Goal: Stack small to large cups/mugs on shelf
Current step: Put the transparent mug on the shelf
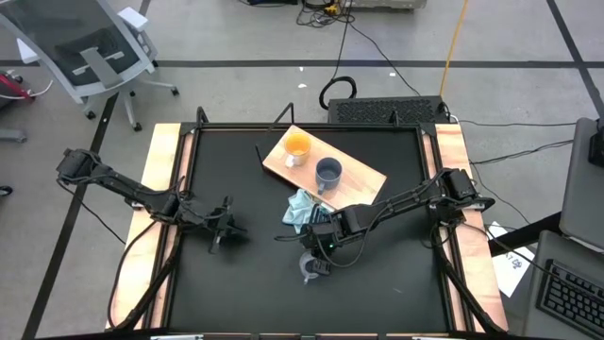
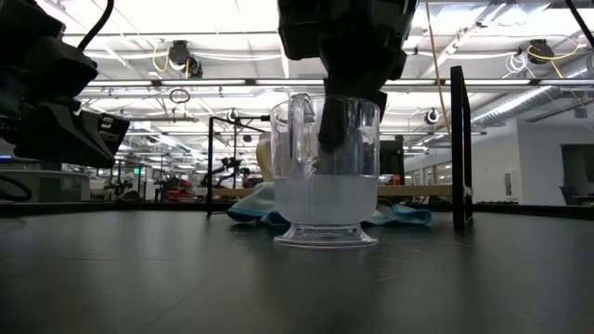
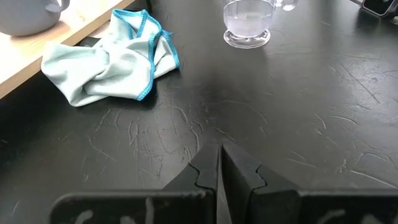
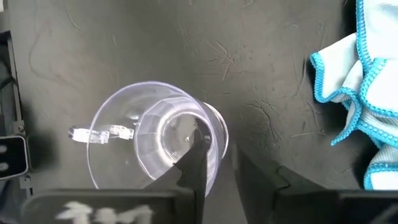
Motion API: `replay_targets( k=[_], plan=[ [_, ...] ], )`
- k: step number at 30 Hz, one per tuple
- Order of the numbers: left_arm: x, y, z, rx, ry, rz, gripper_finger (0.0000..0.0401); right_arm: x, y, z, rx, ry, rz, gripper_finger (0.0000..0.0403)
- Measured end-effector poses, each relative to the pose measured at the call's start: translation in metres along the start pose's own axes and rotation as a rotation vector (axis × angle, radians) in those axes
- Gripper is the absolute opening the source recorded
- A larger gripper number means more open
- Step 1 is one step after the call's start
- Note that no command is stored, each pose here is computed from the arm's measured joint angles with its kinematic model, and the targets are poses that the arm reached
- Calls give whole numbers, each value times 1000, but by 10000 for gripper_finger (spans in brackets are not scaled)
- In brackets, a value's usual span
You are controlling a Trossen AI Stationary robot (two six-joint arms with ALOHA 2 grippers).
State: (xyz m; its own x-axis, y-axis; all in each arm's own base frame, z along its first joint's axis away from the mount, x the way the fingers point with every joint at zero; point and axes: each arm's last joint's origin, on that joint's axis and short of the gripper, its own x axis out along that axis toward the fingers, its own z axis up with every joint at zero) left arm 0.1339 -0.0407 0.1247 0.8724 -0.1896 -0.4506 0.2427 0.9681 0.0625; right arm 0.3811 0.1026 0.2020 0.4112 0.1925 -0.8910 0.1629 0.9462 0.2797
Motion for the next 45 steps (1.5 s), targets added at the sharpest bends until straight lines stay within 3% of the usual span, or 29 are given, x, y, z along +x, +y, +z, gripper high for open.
replay_targets(
  k=[7, 19, 25, 36, 45],
  plan=[
    [0, 0, 0, 0, 2, 0, 21, 0, 1, 1, 4, -15, 8, 6],
    [0, 0, -1, 0, 6, 0, 21, -4, 1, 4, 3, -31, 3, 1],
    [0, 0, -1, 4, 5, 0, 21, -25, 0, 8, -12, -92, -34, 1],
    [0, 0, -1, 19, 6, 1, 21, -91, -17, -3, 66, -155, -241, 0],
    [0, 0, -1, 22, 6, 0, 21, -92, -20, -7, 94, -118, -258, 0]
  ],
)
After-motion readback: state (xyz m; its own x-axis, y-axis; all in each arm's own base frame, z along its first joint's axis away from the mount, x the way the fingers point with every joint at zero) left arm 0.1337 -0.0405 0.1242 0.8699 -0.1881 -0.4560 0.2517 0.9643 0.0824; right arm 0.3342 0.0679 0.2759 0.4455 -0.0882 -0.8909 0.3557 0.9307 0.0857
